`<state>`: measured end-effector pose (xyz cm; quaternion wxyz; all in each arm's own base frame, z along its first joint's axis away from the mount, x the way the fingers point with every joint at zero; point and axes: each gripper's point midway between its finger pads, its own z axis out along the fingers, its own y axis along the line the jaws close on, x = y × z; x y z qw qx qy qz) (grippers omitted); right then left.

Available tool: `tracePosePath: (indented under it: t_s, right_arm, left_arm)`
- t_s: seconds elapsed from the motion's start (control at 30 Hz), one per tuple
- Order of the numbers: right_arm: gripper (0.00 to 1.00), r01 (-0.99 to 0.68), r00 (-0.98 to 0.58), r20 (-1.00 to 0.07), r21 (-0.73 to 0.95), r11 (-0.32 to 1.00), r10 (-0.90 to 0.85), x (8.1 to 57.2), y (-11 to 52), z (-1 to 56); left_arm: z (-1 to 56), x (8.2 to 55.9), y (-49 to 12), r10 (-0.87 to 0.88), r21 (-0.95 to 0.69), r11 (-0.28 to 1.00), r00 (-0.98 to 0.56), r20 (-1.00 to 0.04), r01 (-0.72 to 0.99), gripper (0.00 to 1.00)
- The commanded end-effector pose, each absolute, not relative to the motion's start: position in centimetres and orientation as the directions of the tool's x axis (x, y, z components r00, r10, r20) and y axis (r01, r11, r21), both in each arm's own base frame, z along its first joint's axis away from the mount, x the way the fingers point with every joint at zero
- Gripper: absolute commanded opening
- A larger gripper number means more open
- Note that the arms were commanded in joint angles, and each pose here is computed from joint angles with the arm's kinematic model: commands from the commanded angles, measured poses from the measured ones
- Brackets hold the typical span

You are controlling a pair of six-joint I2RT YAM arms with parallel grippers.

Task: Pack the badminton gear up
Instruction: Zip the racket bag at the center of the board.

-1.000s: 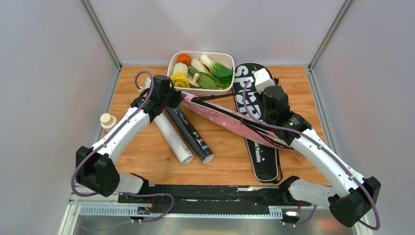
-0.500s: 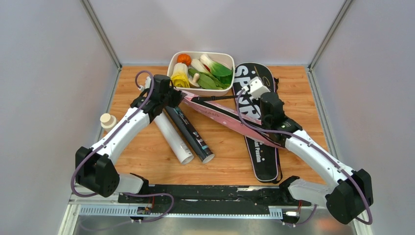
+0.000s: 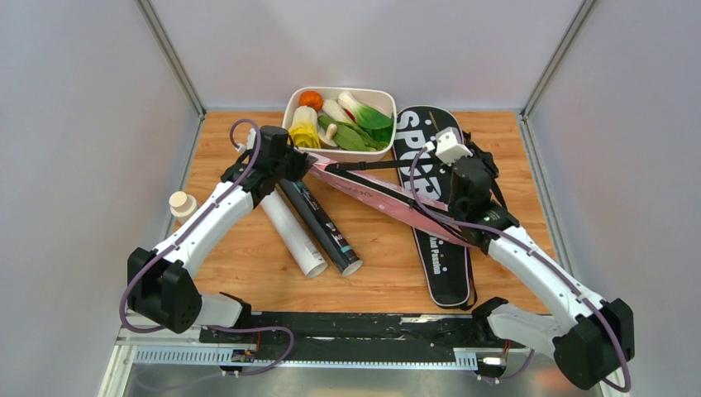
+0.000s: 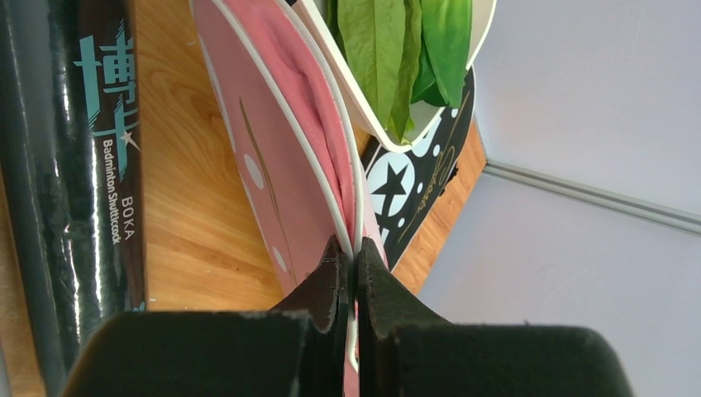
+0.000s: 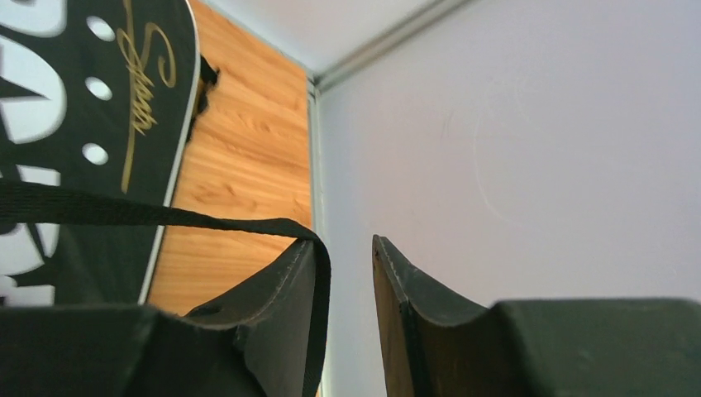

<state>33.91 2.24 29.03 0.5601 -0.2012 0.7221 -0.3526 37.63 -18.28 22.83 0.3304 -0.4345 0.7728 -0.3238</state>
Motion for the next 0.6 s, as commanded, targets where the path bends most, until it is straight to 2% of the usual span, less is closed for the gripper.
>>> tracePosePath:
  t_s: [0.0, 0.3, 0.57]
  right_arm:
    - [0.39, 0.244, -0.429, -0.614, -0.785, 0.570, -0.662, 33.4, -1.1, 29.5]
    - [0.75, 0.250, -0.518, -0.622, -0.766, 0.592, -0.587, 30.9, -4.1, 26.9]
    - [0.79, 0.264, -0.598, -0.598, -0.776, 0.573, -0.533, 30.4, -8.7, 25.3]
  left_arm:
    - [25.6, 37.9, -17.8, -0.883, -0.824, 0.419, -0.383, -0.271, -0.382, 0.00]
    - [25.1, 38.0, -18.2, -0.886, -0.826, 0.404, -0.392, -0.246, -0.393, 0.00]
    - [25.1, 37.9, -18.4, -0.887, -0.829, 0.396, -0.398, -0.234, -0.394, 0.00]
